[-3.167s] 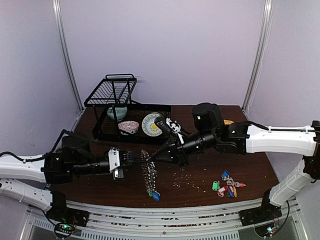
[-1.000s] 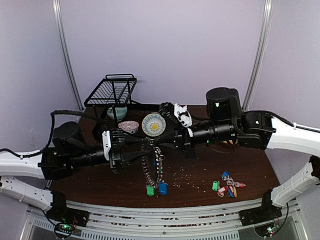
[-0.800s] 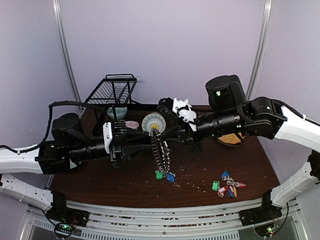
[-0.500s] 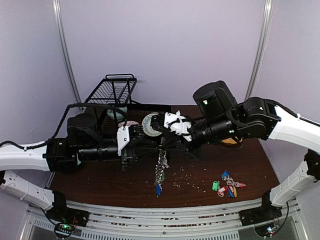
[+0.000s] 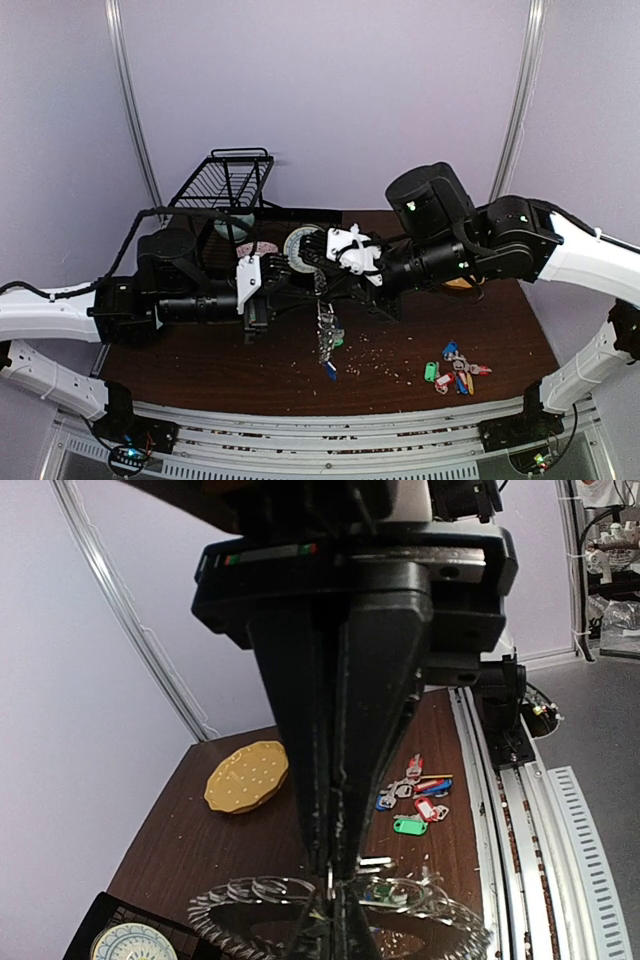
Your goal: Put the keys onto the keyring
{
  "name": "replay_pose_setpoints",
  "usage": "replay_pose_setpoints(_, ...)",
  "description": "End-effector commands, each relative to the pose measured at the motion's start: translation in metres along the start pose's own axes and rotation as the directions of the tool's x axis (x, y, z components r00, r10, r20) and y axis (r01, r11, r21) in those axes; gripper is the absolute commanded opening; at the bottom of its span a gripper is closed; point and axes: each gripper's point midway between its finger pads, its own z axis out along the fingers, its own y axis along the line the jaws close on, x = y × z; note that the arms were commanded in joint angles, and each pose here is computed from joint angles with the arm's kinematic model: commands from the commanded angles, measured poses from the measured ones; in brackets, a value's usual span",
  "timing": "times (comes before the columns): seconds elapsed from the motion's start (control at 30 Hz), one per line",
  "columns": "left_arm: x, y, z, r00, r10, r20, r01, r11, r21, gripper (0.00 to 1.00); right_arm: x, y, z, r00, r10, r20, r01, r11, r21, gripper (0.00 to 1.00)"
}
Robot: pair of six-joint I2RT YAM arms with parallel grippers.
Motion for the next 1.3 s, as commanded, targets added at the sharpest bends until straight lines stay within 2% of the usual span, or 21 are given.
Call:
replay_pose_setpoints(0.0, -0.009, 0.004, -0.002, 0.999, 0.009, 0.042, -0.008, 1.000, -0.017, 0.00, -0.020, -0.002, -0.006, 0.997, -0.006, 0.082, 0.005, 1.000, 0.015, 0.00)
replay_pose_setpoints(0.1, -0.009, 0.005, -0.002, 0.999, 0.011, 0.041, -0.011, 1.000, -0.021, 0.00, -0.022, -0.004, -0.007, 0.993, 0.010, 0.114, -0.014, 0.999, 0.031, 0.02)
replay_pose_setpoints(0.17, -0.013, 0.007, -0.007, 0.998, 0.013, 0.069, -0.010, 0.999, -0.040, 0.00, -0.011, -0.011, -0.007, 0.992, 0.046, 0.118, -0.054, 0.996, 0.064, 0.20)
replay_pose_setpoints(0.2, -0.015, 0.009, -0.010, 0.996, 0.014, 0.089, -0.010, 0.999, -0.053, 0.00, -0.006, -0.016, -0.008, 0.988, 0.072, 0.135, -0.081, 0.994, 0.069, 0.23)
replay_pose_setpoints(0.33, -0.027, 0.012, -0.024, 0.986, 0.031, 0.165, -0.016, 0.996, -0.088, 0.00, -0.005, -0.011, -0.016, 0.948, 0.176, 0.264, -0.169, 0.984, -0.050, 0.28)
replay_pose_setpoints(0.53, -0.030, 0.010, -0.027, 0.983, 0.040, 0.181, -0.025, 0.996, -0.084, 0.00, -0.008, -0.004, -0.007, 0.923, 0.226, 0.313, -0.202, 0.973, -0.108, 0.32)
replay_pose_setpoints(0.7, -0.031, 0.008, -0.028, 0.982, 0.044, 0.186, -0.030, 0.997, -0.076, 0.00, -0.014, 0.000, 0.000, 0.919, 0.215, 0.331, -0.172, 0.973, -0.154, 0.29)
replay_pose_setpoints(0.83, -0.032, 0.007, -0.029, 0.980, 0.047, 0.192, -0.034, 0.997, -0.071, 0.00, -0.015, 0.001, 0.006, 0.925, 0.210, 0.316, -0.164, 0.972, -0.166, 0.15)
replay_pose_setpoints(0.93, -0.035, 0.008, -0.032, 0.977, 0.051, 0.207, -0.034, 0.996, -0.081, 0.00, -0.010, 0.002, 0.011, 0.933, 0.211, 0.293, -0.166, 0.971, -0.170, 0.15)
replay_pose_setpoints(1.13, -0.039, 0.005, -0.038, 0.967, 0.061, 0.248, -0.043, 0.996, -0.076, 0.00, -0.009, 0.004, 0.009, 0.930, 0.211, 0.301, -0.162, 0.971, -0.178, 0.00)
replay_pose_setpoints(1.27, -0.047, -0.003, -0.044, 0.945, 0.030, 0.326, -0.018, 0.999, -0.041, 0.00, -0.023, 0.008, 0.008, 0.920, 0.206, 0.334, -0.136, 0.965, -0.222, 0.00)
